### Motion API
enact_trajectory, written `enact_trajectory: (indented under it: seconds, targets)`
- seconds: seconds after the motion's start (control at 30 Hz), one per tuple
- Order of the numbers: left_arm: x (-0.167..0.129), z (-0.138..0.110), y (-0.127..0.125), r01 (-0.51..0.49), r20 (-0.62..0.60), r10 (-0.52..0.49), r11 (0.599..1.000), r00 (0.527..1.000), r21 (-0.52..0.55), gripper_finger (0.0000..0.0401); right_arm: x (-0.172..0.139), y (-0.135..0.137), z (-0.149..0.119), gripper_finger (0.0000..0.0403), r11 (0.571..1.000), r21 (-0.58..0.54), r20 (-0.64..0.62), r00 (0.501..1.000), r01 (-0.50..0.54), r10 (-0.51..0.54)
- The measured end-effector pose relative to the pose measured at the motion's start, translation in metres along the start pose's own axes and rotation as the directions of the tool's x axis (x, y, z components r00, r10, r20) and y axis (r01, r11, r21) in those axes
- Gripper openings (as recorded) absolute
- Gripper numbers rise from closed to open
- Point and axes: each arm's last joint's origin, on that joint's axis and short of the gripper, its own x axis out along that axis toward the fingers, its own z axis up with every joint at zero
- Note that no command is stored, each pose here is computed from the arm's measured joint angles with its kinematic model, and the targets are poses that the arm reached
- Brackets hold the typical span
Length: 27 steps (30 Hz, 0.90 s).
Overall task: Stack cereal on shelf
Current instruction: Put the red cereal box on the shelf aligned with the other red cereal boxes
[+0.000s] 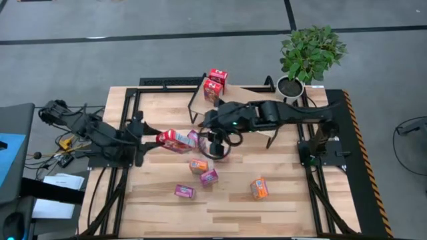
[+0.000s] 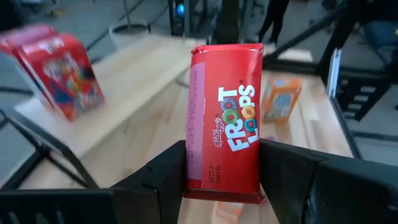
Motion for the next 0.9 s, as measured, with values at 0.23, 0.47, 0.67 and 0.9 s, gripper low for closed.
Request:
enact_trajectory:
  seconds: [0.23, 0.47, 0.67, 0.9]
  targets:
    - [-0.006, 0.004, 0.004, -0.023, 0.043, 0.022, 1.0, 0.999, 0.017, 0.0169, 0.022, 0.003, 0.002, 0.0133, 0.997, -0.063, 0.051, 0.998, -0.033, 0.036]
    - [-0.002, 0.004, 0.001, -0.033, 0.047, 0.031, 0.999, 0.998, 0.035, 0.0169, 0.022, -0.004, 0.005, 0.0119, 0.998, -0.061, 0.08, 0.996, -0.033, 0.038]
    - [0.005, 0.008, -0.004, -0.033, 0.071, 0.03, 0.998, 0.997, 0.045, 0.0169, 0.03, -0.002, 0.007, 0.0118, 0.994, -0.062, 0.107, 0.99, -0.089, 0.096]
    - [0.012, 0.006, -0.007, -0.047, 0.05, 0.045, 0.998, 0.998, 0.047, 0.0169, 0.053, 0.006, -0.004, 0.0118, 0.99, -0.07, 0.049, 0.991, -0.124, 0.127]
